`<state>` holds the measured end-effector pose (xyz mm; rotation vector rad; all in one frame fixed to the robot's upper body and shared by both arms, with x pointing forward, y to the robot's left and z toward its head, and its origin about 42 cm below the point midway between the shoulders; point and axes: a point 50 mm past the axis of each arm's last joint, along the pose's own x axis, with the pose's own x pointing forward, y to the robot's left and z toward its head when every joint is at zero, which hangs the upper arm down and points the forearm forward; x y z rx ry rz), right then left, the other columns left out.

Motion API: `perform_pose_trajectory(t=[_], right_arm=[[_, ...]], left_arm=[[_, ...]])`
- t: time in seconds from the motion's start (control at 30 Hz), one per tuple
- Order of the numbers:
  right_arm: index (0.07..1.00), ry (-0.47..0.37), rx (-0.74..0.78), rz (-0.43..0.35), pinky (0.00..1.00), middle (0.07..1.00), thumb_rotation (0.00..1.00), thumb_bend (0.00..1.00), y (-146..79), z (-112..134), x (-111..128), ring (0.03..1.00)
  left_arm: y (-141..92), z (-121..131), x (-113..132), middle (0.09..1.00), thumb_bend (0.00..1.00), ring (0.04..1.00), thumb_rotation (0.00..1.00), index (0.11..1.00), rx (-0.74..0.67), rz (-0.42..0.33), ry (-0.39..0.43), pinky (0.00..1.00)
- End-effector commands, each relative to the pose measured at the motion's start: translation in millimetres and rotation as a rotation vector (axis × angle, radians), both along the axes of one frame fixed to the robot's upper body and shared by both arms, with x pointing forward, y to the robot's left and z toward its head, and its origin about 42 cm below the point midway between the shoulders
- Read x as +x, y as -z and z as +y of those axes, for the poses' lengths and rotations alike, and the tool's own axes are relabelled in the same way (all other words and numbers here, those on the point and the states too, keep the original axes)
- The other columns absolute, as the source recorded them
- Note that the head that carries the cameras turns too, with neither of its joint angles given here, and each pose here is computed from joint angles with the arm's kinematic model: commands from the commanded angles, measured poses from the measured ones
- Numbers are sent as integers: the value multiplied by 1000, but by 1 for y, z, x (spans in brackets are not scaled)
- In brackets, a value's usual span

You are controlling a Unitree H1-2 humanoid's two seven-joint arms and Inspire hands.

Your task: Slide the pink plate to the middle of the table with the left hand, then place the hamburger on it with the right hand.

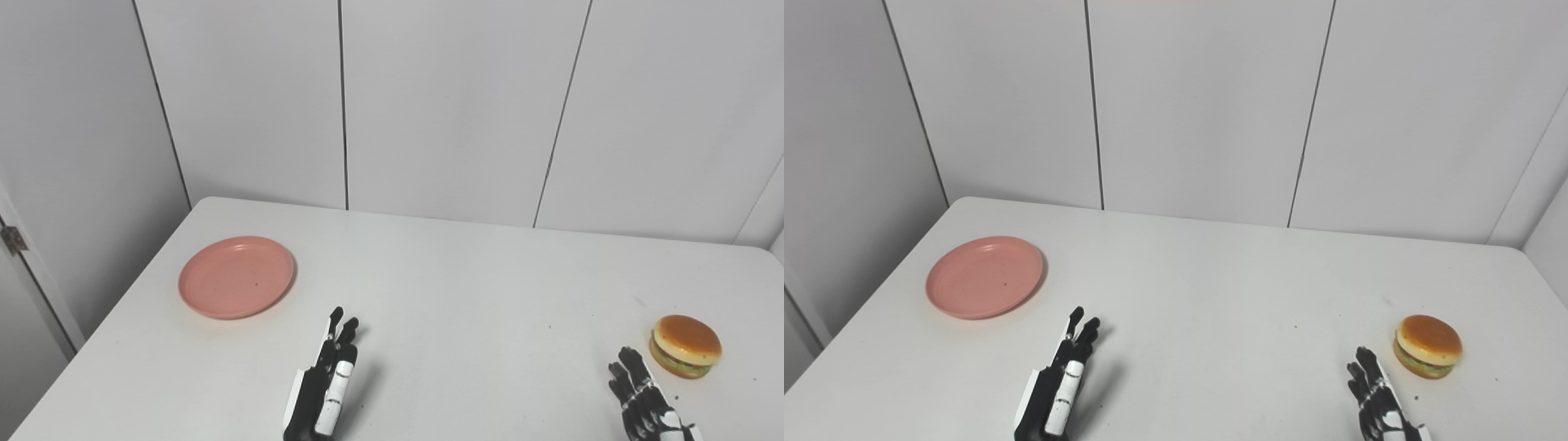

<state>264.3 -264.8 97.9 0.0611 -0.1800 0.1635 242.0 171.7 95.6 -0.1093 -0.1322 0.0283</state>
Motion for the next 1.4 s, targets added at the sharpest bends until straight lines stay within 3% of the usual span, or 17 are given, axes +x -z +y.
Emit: perform_pose_trajectory(t=[0.0,0.27,0.3,0.5,0.7,0.77,1.0,1.17,1.37], right_arm=[[944,32,-33,120,1000,984,1000,831,26,-17,-4,966],[943,23,-49,123,1000,983,1000,840,24,-15,-5,958],[941,24,-52,123,1000,981,1000,849,24,-14,-5,952],[932,26,-53,125,1000,971,1000,860,22,-9,-7,941],[922,22,-50,122,1000,962,1000,839,21,-6,-7,934],[922,21,-53,122,1000,961,1000,848,21,-5,-7,934],[916,24,-61,127,1000,956,1000,870,22,-4,-6,931],[909,22,-57,126,1000,953,1000,872,21,-2,-7,930],[912,23,-62,128,1000,955,1000,866,21,-1,-7,934]], left_arm=[[10,-1,-17,932,608,950,843,957,-54,32,-38,1000],[-30,15,-2,928,752,955,876,942,-69,-59,-70,1000],[-35,16,0,925,815,943,881,945,-70,-70,-67,982],[-75,32,22,928,856,934,881,954,-63,-181,-46,947],[-113,50,47,897,922,899,892,884,-26,-260,-37,882],[-124,59,55,894,918,908,908,882,-10,-290,-24,908],[-142,94,84,888,970,905,916,887,61,-347,-71,919],[-144,127,106,875,993,895,941,899,178,-372,-159,922],[-149,162,127,885,972,913,939,906,248,-383,-224,938]])
